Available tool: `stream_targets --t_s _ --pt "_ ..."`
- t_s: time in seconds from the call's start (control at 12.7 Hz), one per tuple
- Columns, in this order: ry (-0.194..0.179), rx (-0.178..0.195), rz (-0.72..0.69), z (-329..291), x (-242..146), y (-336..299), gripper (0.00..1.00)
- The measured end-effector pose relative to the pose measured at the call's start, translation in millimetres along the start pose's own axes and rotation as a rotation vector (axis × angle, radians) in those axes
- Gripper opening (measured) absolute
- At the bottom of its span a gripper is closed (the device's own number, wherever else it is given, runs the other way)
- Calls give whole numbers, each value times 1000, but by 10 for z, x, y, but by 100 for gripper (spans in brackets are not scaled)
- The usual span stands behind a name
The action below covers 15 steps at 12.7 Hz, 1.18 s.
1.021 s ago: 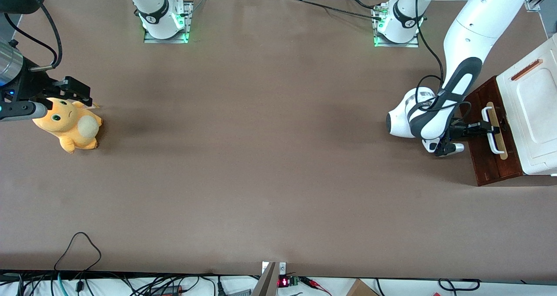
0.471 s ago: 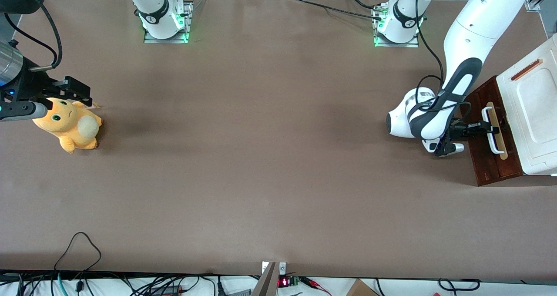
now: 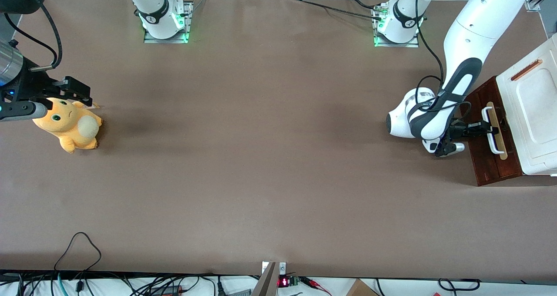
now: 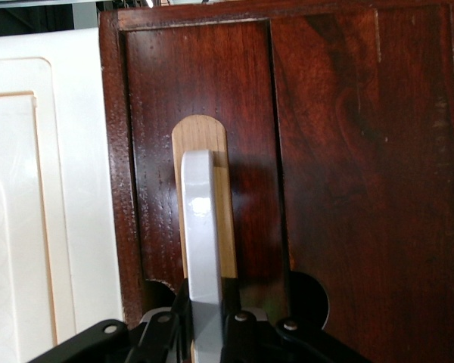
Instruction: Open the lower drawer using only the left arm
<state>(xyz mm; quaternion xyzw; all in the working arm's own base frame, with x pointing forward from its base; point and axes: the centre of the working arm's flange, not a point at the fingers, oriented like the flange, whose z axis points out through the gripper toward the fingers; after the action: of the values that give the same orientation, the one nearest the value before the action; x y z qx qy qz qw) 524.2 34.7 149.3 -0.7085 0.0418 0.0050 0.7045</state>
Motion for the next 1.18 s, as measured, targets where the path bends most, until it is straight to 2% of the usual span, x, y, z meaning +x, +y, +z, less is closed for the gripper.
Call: stream_targets --t_s 0.31,0.71,1.18 --pt "14 -9 -7 -100 9 -7 19" --pt "74 -13 -12 -574 -4 -25 19" --pt "110 -27 -11 -830 -19 -32 19"
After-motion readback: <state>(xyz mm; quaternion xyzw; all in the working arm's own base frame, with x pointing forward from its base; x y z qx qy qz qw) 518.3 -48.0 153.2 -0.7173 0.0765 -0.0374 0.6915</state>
